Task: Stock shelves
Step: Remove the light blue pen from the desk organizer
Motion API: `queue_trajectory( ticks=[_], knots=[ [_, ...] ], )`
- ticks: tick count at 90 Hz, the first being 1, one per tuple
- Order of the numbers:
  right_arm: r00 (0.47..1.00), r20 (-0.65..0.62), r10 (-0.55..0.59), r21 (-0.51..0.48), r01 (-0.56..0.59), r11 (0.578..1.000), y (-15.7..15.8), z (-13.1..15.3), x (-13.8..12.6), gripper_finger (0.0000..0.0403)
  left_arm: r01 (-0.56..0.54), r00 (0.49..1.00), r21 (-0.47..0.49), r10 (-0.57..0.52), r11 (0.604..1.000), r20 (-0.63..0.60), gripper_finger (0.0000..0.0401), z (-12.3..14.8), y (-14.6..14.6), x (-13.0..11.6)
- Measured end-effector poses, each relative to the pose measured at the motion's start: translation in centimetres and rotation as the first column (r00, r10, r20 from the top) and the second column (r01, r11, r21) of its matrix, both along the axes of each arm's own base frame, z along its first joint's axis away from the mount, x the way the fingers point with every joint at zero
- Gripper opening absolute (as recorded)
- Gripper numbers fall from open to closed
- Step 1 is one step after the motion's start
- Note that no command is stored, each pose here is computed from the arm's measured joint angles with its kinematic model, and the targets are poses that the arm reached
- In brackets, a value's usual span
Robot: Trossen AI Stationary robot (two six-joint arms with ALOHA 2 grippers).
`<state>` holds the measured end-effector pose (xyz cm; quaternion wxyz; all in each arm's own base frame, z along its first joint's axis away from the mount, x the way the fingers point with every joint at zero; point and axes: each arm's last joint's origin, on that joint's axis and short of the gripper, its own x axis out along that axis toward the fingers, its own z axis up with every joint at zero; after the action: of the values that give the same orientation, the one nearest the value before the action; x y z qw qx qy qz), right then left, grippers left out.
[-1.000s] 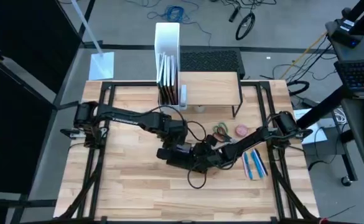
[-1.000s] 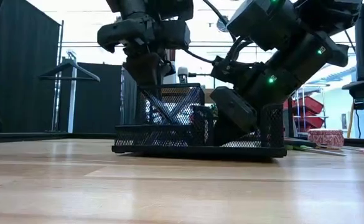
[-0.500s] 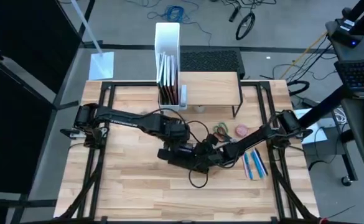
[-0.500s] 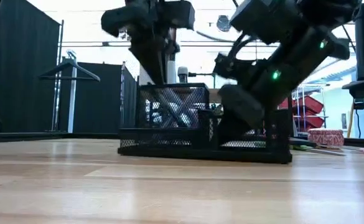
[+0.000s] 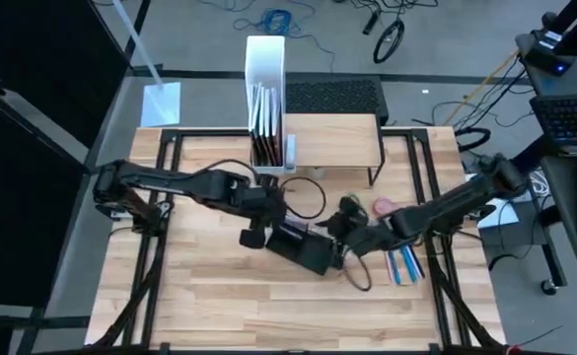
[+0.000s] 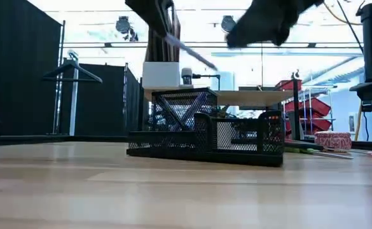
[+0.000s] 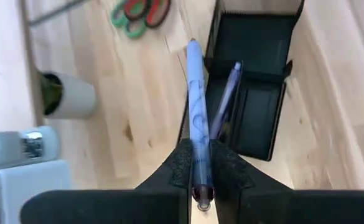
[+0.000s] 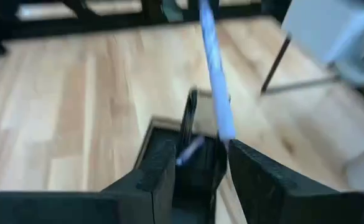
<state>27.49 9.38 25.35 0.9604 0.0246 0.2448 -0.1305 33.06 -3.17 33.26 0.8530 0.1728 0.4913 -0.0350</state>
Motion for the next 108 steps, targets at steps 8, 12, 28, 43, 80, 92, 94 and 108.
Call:
queue_trajectory(
  ticks=[8,12,28,43,80,92,94,108],
  knots=[
    [0.998,0.053,0.021,-0.023,-0.02,1.0,-0.3,1.2,-0.3,0.0132,0.002,0.999,-0.003,-0.002,1.0,0.037,0.0015,0.5,0.0,-0.1],
    [0.997,0.074,0.031,-0.045,-0.028,0.999,-0.5,1.6,-0.2,0.0132,0.004,0.998,-0.006,-0.003,1.0,0.059,0.0015,0.6,-0.1,0.1],
    [0.989,0.129,0.075,-0.13,-0.059,0.99,-0.8,1.4,1.6,0.0132,0.038,0.995,-0.014,-0.036,0.999,0.091,0.0015,0.8,-1.2,0.2],
    [0.995,0.068,0.071,-0.181,-0.058,0.982,-1.2,0.0,3.1,0.0132,0.067,0.989,-0.016,-0.064,0.998,0.134,0.0015,1.1,-2.1,0.4],
    [0.996,-0.032,0.089,-0.224,-0.093,0.97,-0.8,0.8,3.6,0.0021,0.076,0.986,-0.017,-0.073,0.997,0.152,0.0062,1.2,-2.3,0.5],
    [0.991,-0.128,0.029,-0.15,-0.049,0.988,-1.0,0.6,2.5,0.0017,0.062,0.991,-0.02,-0.06,0.998,0.116,0.01,1.0,-2.1,0.3],
    [0.989,-0.145,0.013,-0.132,-0.032,0.991,-1.0,0.7,2.2,0.0017,0.053,0.993,-0.023,-0.05,0.998,0.104,0.0105,0.9,-2.1,0.2],
    [0.945,-0.301,-0.13,0.006,0.138,0.99,-0.8,-0.2,-0.4,0.0017,-0.016,0.999,-0.023,0.017,1.0,0.047,0.0127,0.6,-1.2,-0.2]
  ],
)
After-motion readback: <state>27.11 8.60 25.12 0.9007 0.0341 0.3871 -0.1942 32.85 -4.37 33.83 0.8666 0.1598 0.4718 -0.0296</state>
